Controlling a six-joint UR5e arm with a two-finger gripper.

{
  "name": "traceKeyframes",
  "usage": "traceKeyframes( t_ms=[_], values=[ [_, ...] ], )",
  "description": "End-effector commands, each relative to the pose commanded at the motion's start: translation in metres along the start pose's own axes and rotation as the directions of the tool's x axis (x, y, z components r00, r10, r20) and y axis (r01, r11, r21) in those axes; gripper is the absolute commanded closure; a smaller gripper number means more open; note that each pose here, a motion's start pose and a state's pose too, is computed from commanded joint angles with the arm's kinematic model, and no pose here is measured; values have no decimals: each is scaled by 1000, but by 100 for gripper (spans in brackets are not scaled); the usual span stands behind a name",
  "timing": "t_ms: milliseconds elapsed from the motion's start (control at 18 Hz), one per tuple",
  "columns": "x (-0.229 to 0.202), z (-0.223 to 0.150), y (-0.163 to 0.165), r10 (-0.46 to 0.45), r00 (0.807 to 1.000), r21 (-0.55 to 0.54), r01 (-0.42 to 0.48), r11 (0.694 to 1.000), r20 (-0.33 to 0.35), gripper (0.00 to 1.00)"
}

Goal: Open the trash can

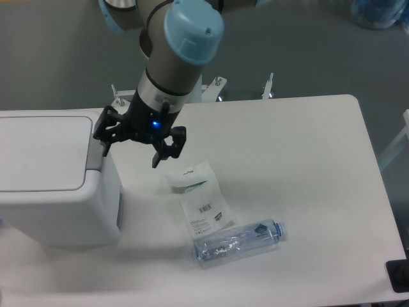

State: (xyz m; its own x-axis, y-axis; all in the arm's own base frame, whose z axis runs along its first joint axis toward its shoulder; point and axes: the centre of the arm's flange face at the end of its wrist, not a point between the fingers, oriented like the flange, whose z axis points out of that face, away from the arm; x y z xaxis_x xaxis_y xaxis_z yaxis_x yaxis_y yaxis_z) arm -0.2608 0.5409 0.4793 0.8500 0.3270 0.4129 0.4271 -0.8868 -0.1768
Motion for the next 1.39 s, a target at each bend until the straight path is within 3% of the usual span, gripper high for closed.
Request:
traceKeyframes(
  t_ms=[778, 1111, 1389],
  values=[
    [-3, 9, 2, -8, 1000, -14, 8, 1000, -7, 0],
    [5, -55, 5, 41, 998, 132, -48, 990, 56, 0],
    [-67, -97, 6, -41, 985, 267, -6, 964, 170, 0]
  ],
)
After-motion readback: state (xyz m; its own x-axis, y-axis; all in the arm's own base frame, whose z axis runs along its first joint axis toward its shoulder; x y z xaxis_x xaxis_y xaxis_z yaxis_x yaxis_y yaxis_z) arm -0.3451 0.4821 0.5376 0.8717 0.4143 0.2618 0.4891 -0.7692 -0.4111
